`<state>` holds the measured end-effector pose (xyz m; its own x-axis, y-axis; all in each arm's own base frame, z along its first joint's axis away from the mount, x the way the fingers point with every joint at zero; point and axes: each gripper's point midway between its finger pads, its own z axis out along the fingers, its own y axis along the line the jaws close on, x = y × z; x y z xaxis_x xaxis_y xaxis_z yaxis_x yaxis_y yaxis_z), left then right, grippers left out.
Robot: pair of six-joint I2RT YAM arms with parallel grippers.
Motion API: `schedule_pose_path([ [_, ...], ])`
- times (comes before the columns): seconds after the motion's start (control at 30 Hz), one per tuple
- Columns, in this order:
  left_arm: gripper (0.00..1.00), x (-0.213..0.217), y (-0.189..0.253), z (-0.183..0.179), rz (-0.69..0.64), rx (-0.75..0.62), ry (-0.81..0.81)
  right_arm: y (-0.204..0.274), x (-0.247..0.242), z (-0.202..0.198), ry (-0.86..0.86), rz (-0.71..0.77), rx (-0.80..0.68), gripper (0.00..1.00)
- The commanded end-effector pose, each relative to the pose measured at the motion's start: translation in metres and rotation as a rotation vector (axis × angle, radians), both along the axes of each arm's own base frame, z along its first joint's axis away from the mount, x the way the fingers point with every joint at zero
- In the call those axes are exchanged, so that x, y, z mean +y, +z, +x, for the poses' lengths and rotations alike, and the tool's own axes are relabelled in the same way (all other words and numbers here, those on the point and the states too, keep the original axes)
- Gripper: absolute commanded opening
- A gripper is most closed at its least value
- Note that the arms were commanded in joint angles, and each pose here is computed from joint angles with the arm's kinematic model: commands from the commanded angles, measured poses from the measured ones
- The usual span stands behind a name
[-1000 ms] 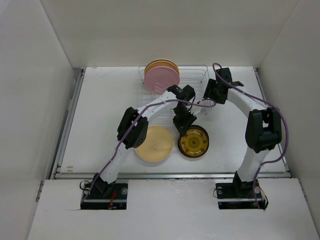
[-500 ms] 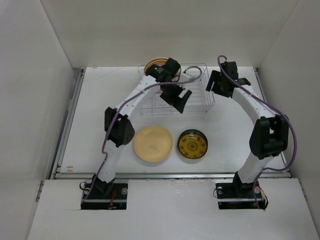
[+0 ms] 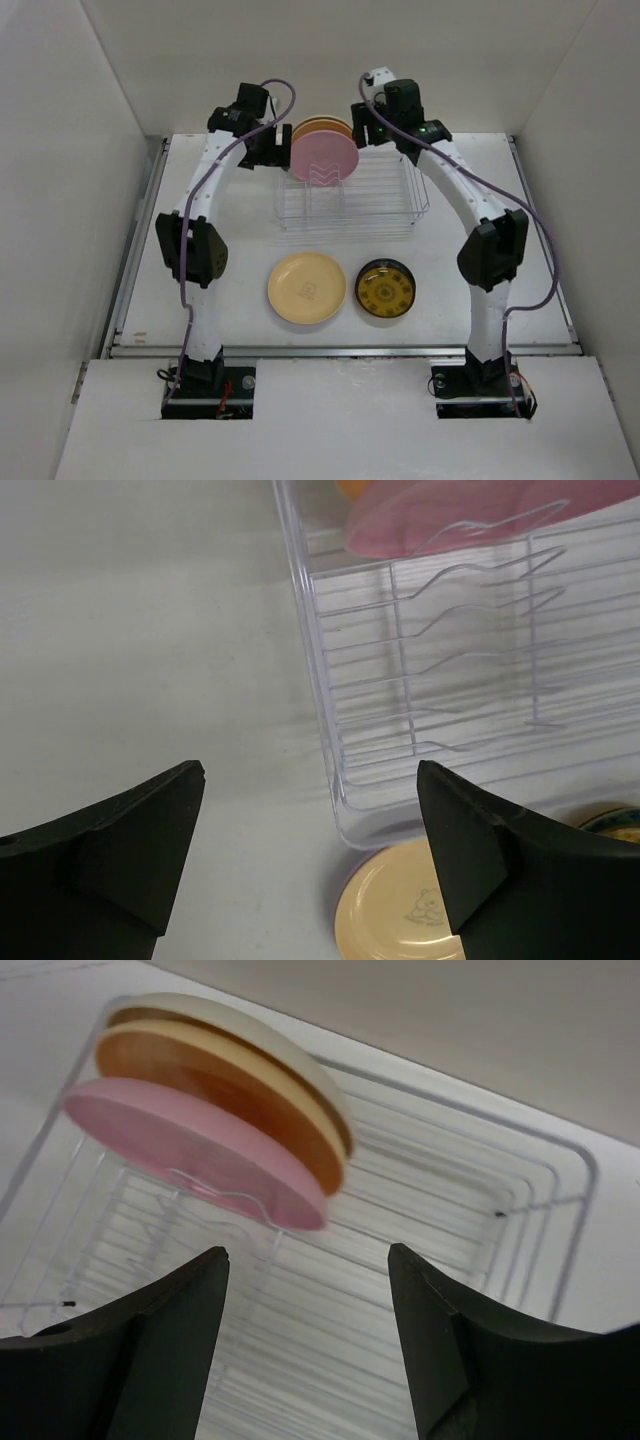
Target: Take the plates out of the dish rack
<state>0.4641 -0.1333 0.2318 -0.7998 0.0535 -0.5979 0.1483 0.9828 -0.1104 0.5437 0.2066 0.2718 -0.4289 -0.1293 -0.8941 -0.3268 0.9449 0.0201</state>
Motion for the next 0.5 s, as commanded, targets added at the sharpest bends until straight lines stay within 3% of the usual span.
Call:
schedule_pose_path([
  [0.0, 0.85, -0.006, -0.055, -0.002, 0.060, 0.163, 0.006, 0.014, 0.046, 0.008, 0.186, -0.035, -0.080, 0.70],
  [0.2, 0.75, 0.029, -0.098, 0.009, 0.248, 0.216, 0.069, -0.016, 0.085, 0.023, 0.261, -0.033, -0.077, 0.63],
  [0.23, 0.70, 0.034, -0.105, 0.010, 0.252, 0.232, 0.078, -0.009, 0.085, 0.024, 0.261, -0.027, -0.096, 0.62],
  [0.37, 0.56, 0.024, -0.121, 0.004, 0.197, 0.287, 0.008, -0.028, 0.096, 0.030, 0.253, -0.040, -0.094, 0.56],
  [0.47, 0.34, 0.006, -0.133, -0.005, 0.111, 0.345, -0.067, -0.040, 0.088, 0.041, 0.190, -0.071, -0.096, 0.49],
])
